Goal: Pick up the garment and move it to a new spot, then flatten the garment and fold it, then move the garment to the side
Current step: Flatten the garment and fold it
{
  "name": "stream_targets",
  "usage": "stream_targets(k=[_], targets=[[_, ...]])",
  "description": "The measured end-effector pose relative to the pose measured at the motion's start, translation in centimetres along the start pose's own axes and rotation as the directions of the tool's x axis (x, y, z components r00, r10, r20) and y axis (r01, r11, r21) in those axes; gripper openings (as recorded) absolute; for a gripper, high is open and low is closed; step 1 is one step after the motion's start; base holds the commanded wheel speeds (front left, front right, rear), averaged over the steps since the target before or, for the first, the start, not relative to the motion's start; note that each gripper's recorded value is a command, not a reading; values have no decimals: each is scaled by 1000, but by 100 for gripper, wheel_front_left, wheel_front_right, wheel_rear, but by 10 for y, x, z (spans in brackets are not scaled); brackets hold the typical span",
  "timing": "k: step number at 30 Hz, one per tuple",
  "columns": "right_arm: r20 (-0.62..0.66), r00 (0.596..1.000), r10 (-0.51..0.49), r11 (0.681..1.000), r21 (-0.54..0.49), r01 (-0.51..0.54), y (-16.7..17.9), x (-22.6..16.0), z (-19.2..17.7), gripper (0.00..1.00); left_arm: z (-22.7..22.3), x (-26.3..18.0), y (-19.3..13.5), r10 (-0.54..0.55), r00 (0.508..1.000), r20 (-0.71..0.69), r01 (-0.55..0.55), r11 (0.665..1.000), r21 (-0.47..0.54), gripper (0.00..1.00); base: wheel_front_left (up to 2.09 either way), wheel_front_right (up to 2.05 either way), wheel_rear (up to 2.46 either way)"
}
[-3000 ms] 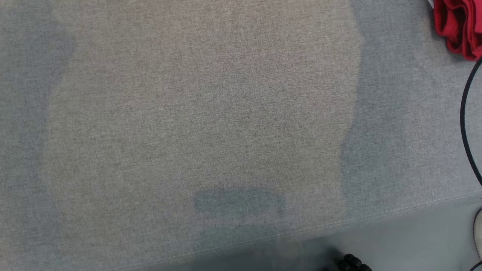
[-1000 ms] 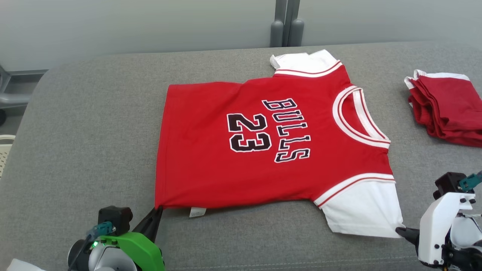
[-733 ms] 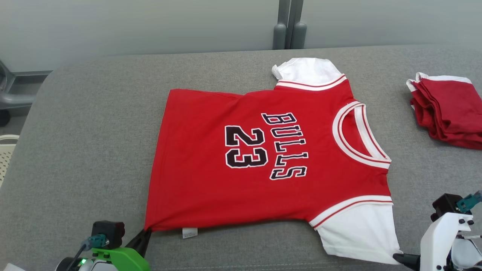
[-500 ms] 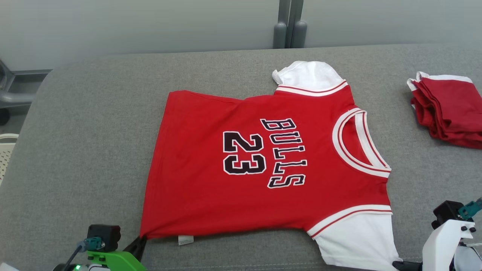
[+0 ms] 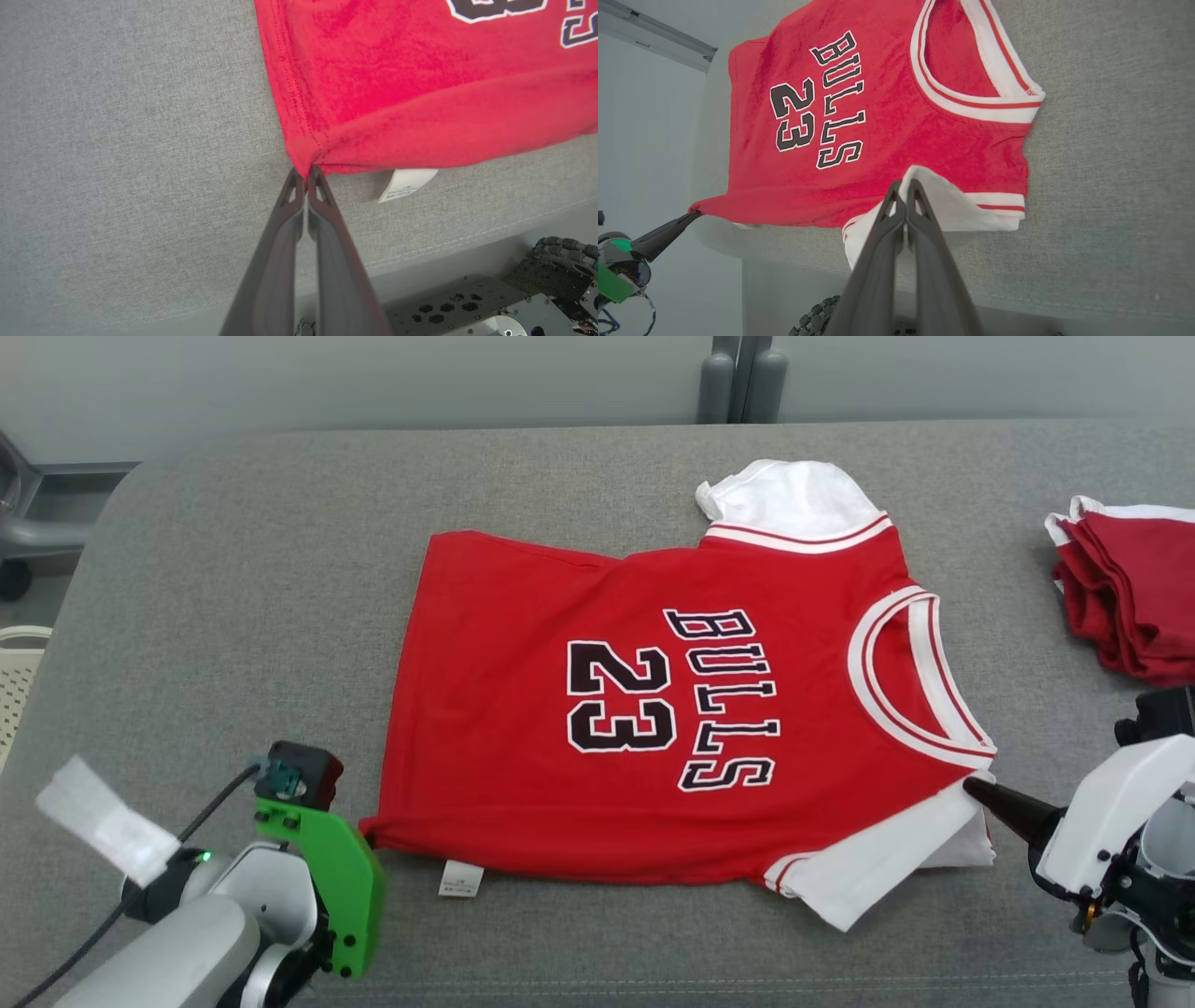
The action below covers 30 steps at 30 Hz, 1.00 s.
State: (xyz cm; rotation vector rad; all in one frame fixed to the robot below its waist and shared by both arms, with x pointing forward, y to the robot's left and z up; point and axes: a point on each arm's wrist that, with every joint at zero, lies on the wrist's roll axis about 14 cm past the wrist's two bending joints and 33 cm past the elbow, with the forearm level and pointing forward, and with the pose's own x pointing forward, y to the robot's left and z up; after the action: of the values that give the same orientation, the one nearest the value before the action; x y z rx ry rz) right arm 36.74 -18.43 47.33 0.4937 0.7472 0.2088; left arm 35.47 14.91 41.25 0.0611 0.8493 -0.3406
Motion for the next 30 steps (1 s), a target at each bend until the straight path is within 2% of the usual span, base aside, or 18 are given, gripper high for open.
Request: stream_targets(k=[6,12,30], targets=[[64,998,17,1000,4,-18,7,21,31,0,17,9,4,8,991,-136,3,997,81,0,0,0,0],[144,989,20,1000,-9,-19,12,37,59,0,39,18,9,28,988,-149,-16,997,80,0,0,0,0],[304,953,19,975,-216,50,11,92,103,0,64,60,28,78,967,-243,-47,990,131,0,0,0,0]])
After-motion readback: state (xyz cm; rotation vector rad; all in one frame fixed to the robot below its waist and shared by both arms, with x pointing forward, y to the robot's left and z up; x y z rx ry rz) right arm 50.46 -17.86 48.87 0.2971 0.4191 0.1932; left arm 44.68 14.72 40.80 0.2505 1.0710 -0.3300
